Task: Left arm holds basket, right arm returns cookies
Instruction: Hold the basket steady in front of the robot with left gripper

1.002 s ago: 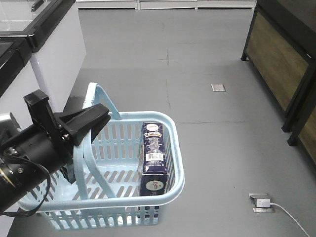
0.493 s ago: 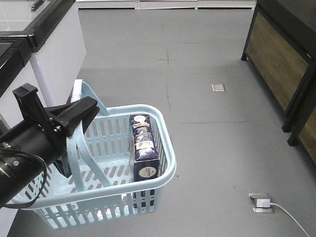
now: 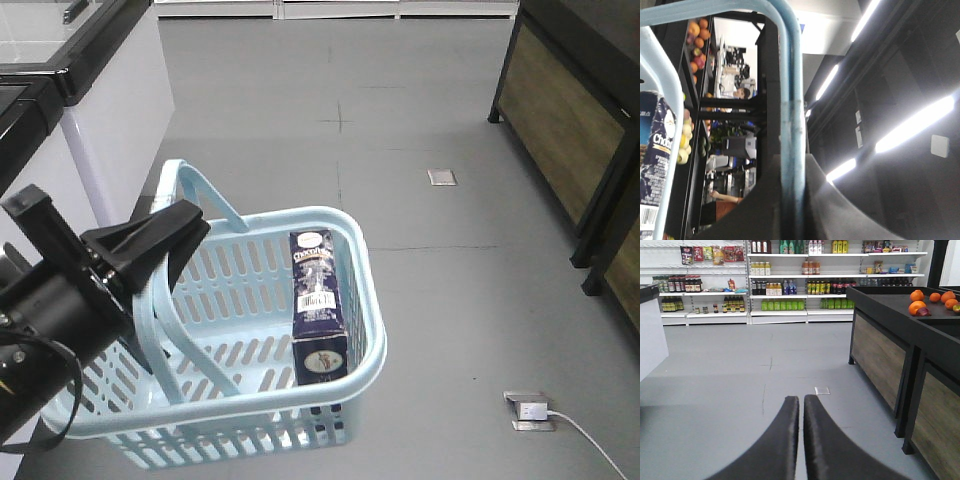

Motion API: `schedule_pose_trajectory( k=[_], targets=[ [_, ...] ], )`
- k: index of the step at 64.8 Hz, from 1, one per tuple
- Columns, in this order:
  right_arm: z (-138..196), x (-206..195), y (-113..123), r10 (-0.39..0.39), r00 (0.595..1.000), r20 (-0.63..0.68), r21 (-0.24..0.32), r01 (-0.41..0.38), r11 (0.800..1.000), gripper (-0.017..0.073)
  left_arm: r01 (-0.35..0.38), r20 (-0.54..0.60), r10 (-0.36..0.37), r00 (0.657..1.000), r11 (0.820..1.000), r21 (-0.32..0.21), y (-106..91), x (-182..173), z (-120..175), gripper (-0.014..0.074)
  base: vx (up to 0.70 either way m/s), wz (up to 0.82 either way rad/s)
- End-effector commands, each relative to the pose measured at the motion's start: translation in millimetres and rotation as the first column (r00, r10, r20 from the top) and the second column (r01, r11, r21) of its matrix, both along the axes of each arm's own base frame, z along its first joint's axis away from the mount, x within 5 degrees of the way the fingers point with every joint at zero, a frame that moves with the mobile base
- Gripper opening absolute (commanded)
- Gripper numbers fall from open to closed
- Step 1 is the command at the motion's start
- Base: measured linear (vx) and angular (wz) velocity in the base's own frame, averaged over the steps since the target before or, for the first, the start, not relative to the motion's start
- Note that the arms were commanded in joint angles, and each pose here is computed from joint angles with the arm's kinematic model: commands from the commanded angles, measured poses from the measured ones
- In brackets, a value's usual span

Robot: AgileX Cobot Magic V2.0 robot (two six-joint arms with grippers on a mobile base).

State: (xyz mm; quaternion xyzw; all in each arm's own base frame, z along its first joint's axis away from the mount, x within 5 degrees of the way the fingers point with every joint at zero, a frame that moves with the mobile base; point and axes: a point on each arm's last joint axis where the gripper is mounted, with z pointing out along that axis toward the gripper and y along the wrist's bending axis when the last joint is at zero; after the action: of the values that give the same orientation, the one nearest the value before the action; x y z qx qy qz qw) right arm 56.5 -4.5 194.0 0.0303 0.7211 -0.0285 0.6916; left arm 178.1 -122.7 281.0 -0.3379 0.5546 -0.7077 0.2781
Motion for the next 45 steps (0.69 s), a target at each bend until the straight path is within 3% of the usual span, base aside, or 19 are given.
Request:
schedule_pose_trajectory(
  k=[1, 45],
  targets=[
    [1.0, -0.2, -0.4, -0.004, 0.998, 0.062, -0.017, 0.005, 1.0, -0.0006, 0.04, 0.177, -0.012, 0.984, 0.987, -0.156, 3.2, -9.2, 26.5, -0.0003, 0.0, 0.0],
    [1.0, -0.2, -0.4, -0.004, 0.998, 0.062, -0.017, 0.005, 1.0, -0.0006, 0.064, 0.213, -0.03, 0.977, 0.986, -0.152, 2.3, -12.1, 27.5, -0.0003, 0.0, 0.0]
  ],
)
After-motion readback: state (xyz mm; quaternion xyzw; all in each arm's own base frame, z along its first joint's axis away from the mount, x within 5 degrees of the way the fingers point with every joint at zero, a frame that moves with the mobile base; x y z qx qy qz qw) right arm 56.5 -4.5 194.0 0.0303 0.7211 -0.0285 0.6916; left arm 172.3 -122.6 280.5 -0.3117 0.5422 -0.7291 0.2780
